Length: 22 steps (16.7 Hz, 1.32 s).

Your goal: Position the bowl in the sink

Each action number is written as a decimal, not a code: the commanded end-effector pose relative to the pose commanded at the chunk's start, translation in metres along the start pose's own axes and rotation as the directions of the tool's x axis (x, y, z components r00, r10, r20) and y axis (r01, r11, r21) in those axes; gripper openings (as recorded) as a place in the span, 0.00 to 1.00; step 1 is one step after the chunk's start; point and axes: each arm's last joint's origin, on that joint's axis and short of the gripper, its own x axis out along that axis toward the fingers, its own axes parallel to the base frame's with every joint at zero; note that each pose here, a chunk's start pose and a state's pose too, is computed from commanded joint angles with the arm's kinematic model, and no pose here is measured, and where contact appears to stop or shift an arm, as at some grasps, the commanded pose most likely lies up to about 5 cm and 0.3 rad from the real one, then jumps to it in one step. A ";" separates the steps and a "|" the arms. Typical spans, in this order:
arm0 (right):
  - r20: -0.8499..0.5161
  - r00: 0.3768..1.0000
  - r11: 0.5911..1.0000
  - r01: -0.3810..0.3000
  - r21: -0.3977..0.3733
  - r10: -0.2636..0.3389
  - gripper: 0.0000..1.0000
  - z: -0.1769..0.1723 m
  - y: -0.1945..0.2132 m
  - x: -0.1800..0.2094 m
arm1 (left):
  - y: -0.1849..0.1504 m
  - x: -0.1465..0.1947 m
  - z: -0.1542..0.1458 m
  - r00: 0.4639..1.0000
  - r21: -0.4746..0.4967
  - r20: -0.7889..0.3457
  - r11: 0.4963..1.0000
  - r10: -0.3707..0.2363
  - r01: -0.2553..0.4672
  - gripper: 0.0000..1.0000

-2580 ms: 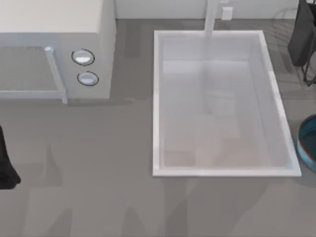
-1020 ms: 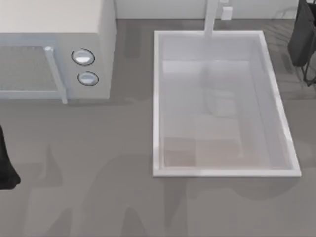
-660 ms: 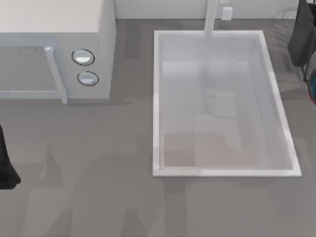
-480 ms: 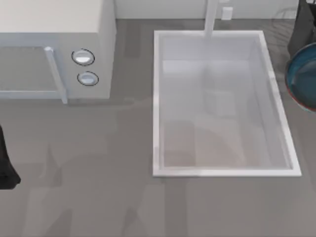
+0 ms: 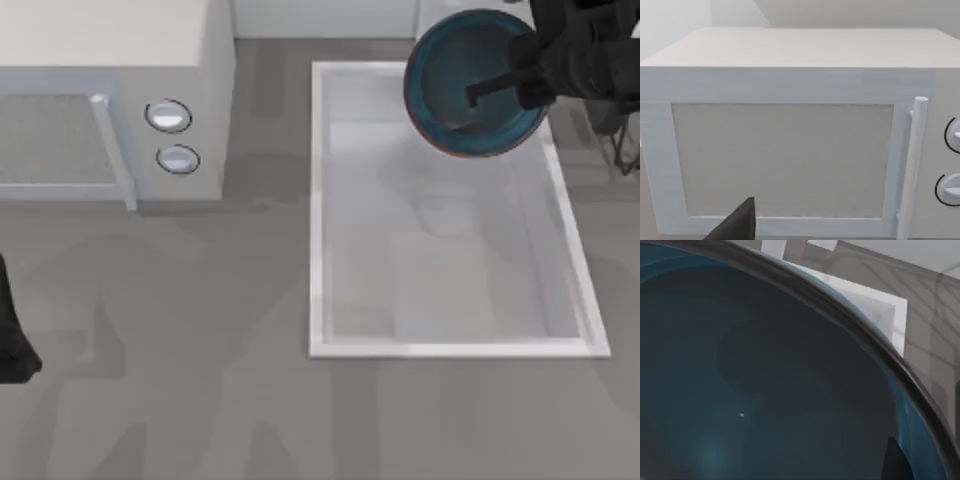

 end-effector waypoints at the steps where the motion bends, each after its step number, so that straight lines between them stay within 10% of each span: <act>1: 0.077 0.997 1.000 0.003 0.006 -0.004 0.00 -0.003 0.016 0.000 | 0.000 0.000 0.000 1.000 0.000 0.000 1.000 0.000 0.000 1.00; 11: 0.536 0.833 0.977 0.023 0.212 -0.136 0.00 -0.060 0.079 -0.047 | 0.000 0.000 0.000 1.000 0.000 0.000 1.000 0.000 0.000 1.00; 22: 0.602 0.772 0.954 0.022 0.298 -0.205 0.00 -0.072 0.075 -0.063 | 0.000 0.000 0.000 1.000 0.000 0.000 1.000 0.000 0.000 1.00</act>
